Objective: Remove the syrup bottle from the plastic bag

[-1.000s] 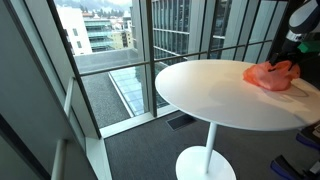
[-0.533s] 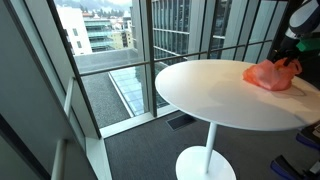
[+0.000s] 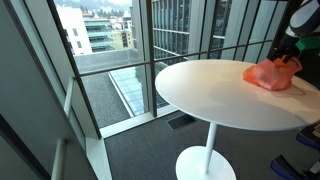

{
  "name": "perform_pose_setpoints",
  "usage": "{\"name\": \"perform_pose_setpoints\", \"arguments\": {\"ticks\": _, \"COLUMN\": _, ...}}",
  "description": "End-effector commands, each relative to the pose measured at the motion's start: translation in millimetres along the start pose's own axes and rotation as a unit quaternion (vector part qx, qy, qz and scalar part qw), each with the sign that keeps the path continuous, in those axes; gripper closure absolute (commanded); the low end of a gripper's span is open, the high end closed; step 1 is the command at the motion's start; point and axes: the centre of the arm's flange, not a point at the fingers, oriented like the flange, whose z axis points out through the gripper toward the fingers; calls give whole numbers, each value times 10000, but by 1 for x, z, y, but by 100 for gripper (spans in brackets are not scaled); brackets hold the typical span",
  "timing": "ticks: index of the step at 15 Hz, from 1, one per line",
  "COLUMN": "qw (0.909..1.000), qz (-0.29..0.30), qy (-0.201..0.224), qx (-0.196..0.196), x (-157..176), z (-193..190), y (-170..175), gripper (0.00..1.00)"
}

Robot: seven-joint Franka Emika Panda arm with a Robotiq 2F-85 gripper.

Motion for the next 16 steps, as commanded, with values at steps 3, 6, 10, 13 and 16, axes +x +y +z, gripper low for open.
{"name": "perform_pose_setpoints", "arguments": {"ticks": 3, "qw": 9996, "qz": 17, "qy": 211, "qx": -182, "x": 17, "z": 6, "y": 7, "gripper": 0}}
{"name": "perform_pose_setpoints", "arguments": {"ticks": 6, "qw": 9994, "qz": 35, "qy": 255, "qx": -226, "x": 20, "z": 11, "y": 14, "gripper": 0}}
{"name": "perform_pose_setpoints", "arguments": {"ticks": 10, "qw": 9993, "qz": 53, "qy": 238, "qx": -285, "x": 21, "z": 21, "y": 19, "gripper": 0}}
{"name": "perform_pose_setpoints", "arguments": {"ticks": 13, "qw": 9994, "qz": 42, "qy": 183, "qx": -276, "x": 20, "z": 24, "y": 17, "gripper": 0}}
{"name": "perform_pose_setpoints", "arguments": {"ticks": 16, "qw": 9997, "qz": 67, "qy": 39, "qx": -216, "x": 16, "z": 25, "y": 11, "gripper": 0}}
